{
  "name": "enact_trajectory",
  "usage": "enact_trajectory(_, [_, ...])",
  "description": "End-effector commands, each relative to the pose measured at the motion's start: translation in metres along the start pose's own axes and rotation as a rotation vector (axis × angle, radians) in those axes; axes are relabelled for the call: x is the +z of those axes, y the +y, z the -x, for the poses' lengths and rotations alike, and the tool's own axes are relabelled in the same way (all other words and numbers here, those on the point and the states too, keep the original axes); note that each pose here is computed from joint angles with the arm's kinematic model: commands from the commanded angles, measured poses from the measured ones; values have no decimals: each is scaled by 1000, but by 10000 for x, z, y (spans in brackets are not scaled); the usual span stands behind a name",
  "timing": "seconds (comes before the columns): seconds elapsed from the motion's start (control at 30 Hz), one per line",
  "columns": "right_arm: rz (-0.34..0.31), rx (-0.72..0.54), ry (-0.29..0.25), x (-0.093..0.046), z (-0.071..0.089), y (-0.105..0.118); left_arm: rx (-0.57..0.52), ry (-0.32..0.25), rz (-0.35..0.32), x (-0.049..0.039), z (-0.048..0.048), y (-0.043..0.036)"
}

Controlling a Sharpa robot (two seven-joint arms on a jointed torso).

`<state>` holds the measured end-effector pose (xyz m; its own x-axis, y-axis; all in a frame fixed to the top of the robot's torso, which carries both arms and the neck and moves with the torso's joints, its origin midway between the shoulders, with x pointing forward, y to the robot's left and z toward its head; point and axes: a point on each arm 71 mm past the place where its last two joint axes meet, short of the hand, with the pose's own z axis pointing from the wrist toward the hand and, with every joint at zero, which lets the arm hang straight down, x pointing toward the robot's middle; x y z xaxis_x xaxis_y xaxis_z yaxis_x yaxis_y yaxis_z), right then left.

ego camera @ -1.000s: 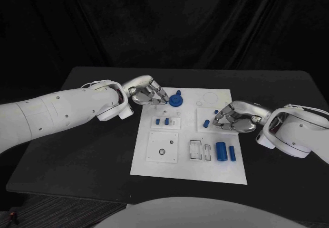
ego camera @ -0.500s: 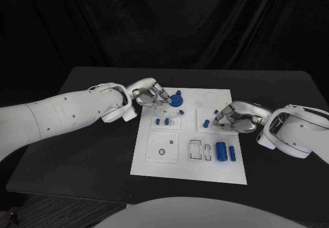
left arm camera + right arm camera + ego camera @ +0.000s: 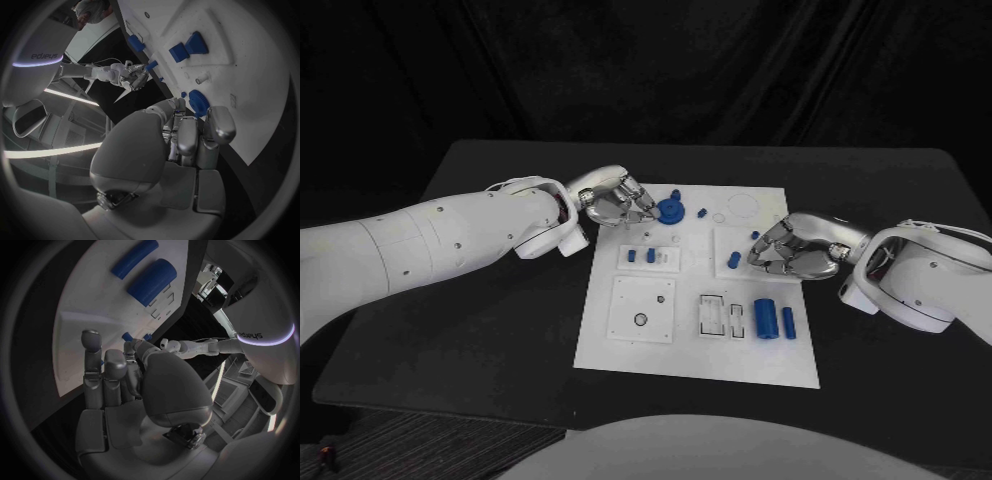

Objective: Assemble the parts on the task board

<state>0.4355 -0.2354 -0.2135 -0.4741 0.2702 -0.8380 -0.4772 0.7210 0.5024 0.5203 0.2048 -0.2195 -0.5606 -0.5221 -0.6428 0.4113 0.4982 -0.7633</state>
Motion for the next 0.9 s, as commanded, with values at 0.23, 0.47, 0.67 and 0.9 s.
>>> enact_trajectory(0.23, [5, 3, -28, -63, 13, 13, 26, -55, -41, -43, 17, -40])
enact_trajectory(0.47, [27, -16, -95, -125, 176, 89, 164, -60, -97, -115, 21, -142])
enact_trajectory(0.67, [63, -50, -170, -139, 426, 210, 210, -88, -124, -150, 78, -213])
enact_trajectory(0.9, [87, -132, -269, -93, 853, 369, 270, -106, -148, -204, 108, -249])
